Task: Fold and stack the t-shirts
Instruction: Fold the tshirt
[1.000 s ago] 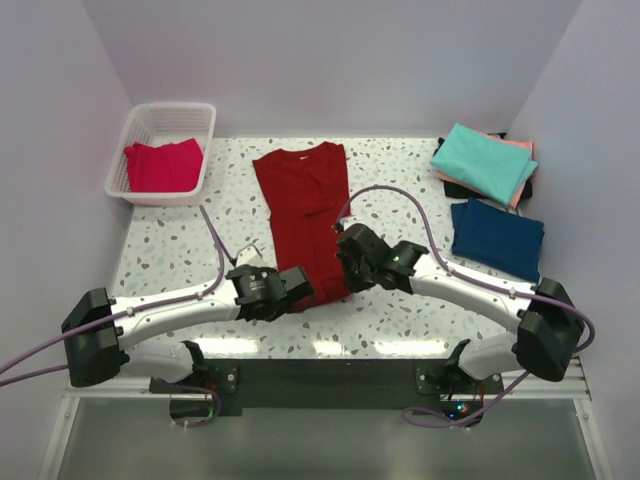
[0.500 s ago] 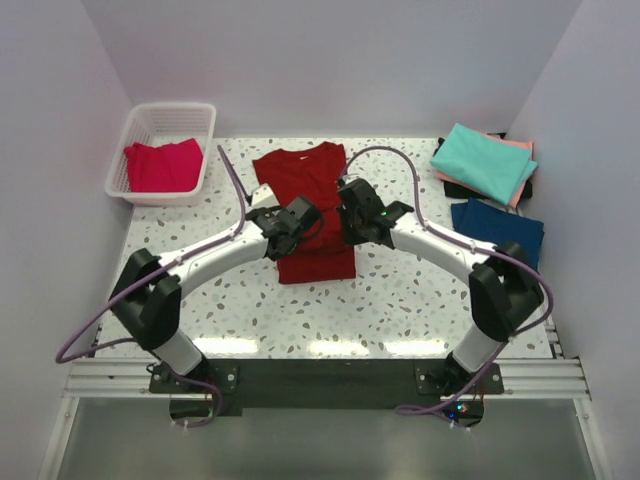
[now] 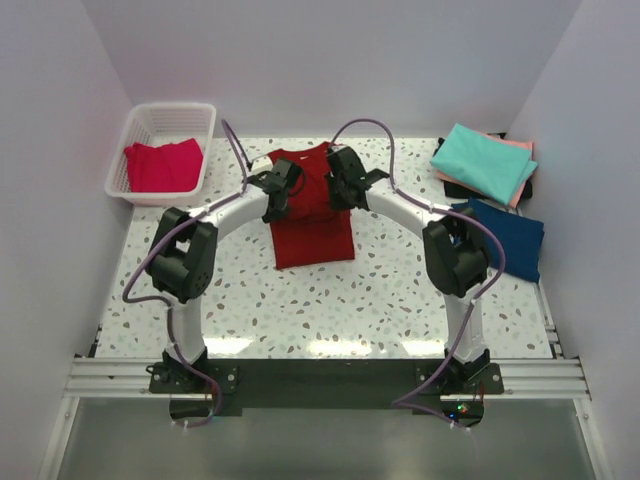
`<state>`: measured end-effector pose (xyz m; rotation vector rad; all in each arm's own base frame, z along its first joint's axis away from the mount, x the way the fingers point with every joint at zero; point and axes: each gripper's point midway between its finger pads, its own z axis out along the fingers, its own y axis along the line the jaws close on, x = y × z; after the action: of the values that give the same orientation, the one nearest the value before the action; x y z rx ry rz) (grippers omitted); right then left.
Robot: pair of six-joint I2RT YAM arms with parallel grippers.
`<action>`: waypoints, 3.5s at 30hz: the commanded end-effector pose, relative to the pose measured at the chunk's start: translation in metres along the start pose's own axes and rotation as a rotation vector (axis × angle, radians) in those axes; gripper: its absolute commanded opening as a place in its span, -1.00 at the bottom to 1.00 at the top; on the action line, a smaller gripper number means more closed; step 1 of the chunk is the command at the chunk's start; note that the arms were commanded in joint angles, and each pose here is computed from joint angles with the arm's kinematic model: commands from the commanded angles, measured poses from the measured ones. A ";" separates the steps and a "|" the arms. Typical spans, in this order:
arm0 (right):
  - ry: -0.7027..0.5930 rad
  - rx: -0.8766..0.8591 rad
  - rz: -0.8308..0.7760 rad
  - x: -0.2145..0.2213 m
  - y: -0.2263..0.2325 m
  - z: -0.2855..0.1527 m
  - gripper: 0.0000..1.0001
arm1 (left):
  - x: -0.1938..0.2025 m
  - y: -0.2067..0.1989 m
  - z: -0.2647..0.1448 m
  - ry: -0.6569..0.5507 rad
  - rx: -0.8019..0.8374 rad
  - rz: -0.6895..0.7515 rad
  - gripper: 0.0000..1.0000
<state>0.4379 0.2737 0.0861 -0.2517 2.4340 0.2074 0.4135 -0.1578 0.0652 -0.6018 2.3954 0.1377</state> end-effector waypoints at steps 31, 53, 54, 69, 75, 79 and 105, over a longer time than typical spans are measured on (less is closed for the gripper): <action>-0.021 -0.090 0.006 -0.021 -0.005 -0.033 0.00 | -0.040 -0.019 -0.051 -0.039 0.263 0.213 -0.28; 0.113 -0.140 -0.088 0.022 0.050 0.012 -0.03 | 0.019 -0.019 -0.001 0.107 0.235 0.313 -0.41; 0.110 -0.140 -0.083 0.022 0.050 0.014 -0.03 | 0.018 -0.019 0.001 0.106 0.232 0.312 -0.41; 0.097 -0.071 -0.080 0.008 0.050 0.041 -0.04 | -0.037 -0.041 0.043 0.028 0.222 0.278 -0.39; 0.006 0.017 -0.077 -0.029 0.038 0.044 -0.04 | -0.066 -0.058 0.042 -0.038 0.250 0.257 -0.39; -0.084 0.096 -0.038 -0.062 0.020 0.045 -0.04 | -0.091 -0.066 0.040 -0.109 0.247 0.231 -0.38; 0.115 -0.037 0.068 0.036 -0.018 -0.062 0.13 | 0.031 0.025 -0.050 0.204 0.412 0.267 -0.18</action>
<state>0.4069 0.2170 0.0874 -0.1703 2.5612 0.0056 0.3670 -0.1422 0.0601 -0.1328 2.6287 -0.0988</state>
